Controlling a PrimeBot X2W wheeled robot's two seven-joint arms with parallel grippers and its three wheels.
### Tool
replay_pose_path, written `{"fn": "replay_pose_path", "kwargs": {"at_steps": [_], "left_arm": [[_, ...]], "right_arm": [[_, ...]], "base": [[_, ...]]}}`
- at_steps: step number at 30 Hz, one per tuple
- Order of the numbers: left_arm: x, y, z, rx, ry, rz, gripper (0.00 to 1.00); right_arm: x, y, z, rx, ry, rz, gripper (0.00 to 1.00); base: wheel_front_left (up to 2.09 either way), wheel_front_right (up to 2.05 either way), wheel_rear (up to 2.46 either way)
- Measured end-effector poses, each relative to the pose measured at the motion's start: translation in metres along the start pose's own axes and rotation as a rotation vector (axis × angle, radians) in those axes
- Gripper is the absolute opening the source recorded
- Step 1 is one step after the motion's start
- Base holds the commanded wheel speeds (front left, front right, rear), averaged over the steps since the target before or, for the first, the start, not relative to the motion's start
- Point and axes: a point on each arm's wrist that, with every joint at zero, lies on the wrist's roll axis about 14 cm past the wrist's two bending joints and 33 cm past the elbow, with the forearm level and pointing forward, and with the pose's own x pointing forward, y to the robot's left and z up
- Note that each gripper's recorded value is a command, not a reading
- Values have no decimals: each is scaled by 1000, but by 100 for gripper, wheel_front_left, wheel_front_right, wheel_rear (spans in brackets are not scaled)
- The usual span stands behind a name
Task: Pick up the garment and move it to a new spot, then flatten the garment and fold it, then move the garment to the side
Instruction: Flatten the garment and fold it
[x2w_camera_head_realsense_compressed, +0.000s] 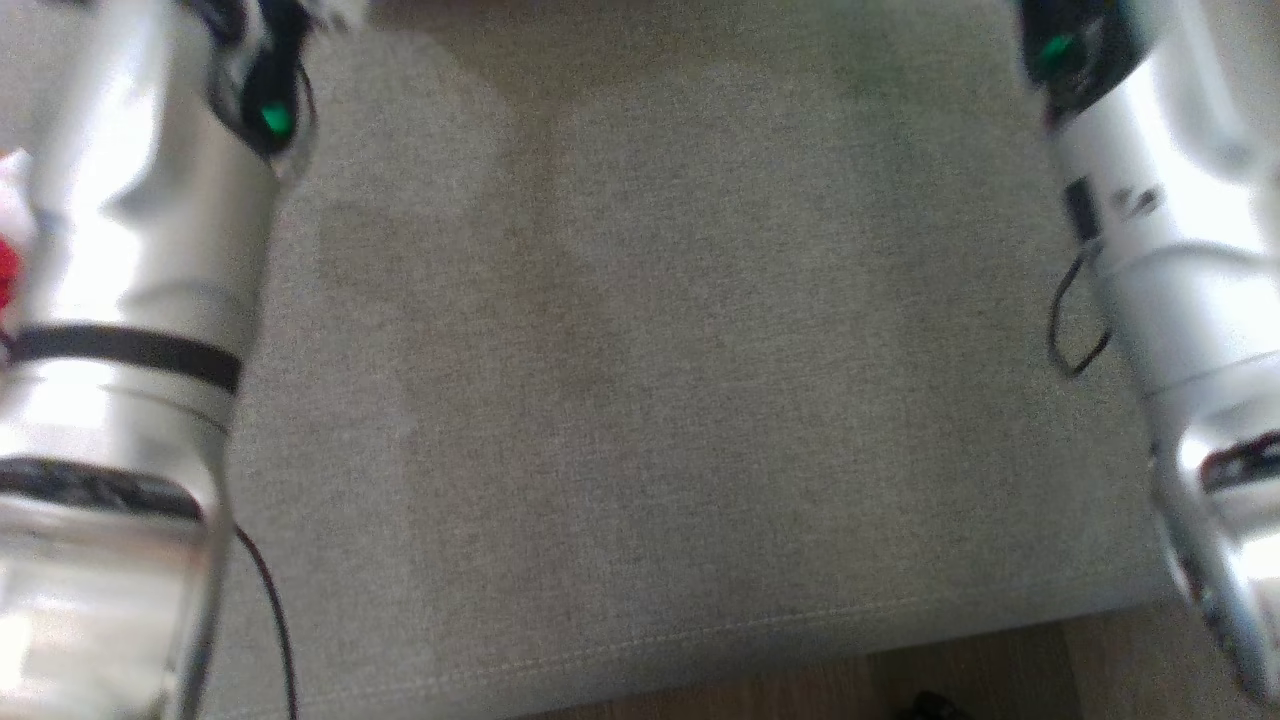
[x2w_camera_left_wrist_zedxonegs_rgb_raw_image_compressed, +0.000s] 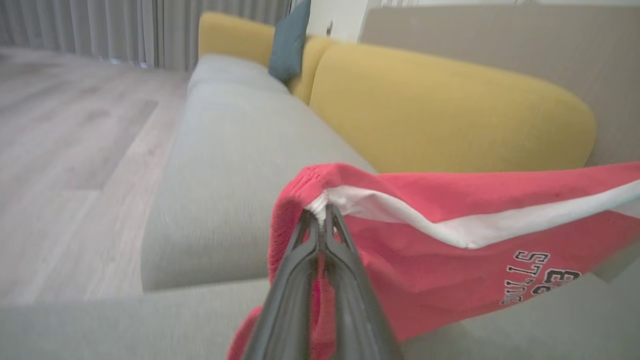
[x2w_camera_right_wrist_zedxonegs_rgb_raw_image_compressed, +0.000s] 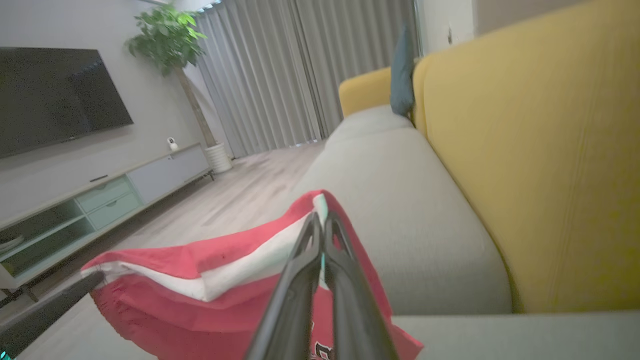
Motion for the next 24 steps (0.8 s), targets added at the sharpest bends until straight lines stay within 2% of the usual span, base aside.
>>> {"fn": "replay_pose_path", "kwargs": {"at_steps": [5,9,14,17,18,24], "left_arm": [[-33,-1,-96,-110,203,38,0],[-59,2,-132,-168,279,73,0],[-91,-16,-144,-179,303,45,0],[-121,-30,-154,-172,331,20,0],[-141,-40,-157,-168,342,2,0],[-201,-54,-157,-169,350,-8,0]], "right_arm": [[-25,-7,-95,94,173,-43,0],[-56,-14,-146,155,269,-87,0],[-96,-18,-163,177,292,-103,0],[-126,-19,-170,183,312,-111,0],[-147,-16,-173,192,323,-111,0],[-210,-15,-176,250,322,-167,0]], "base": [[0,0,0],[0,0,0],[0,0,0],[0,0,0],[0,0,0],[0,0,0]]}}
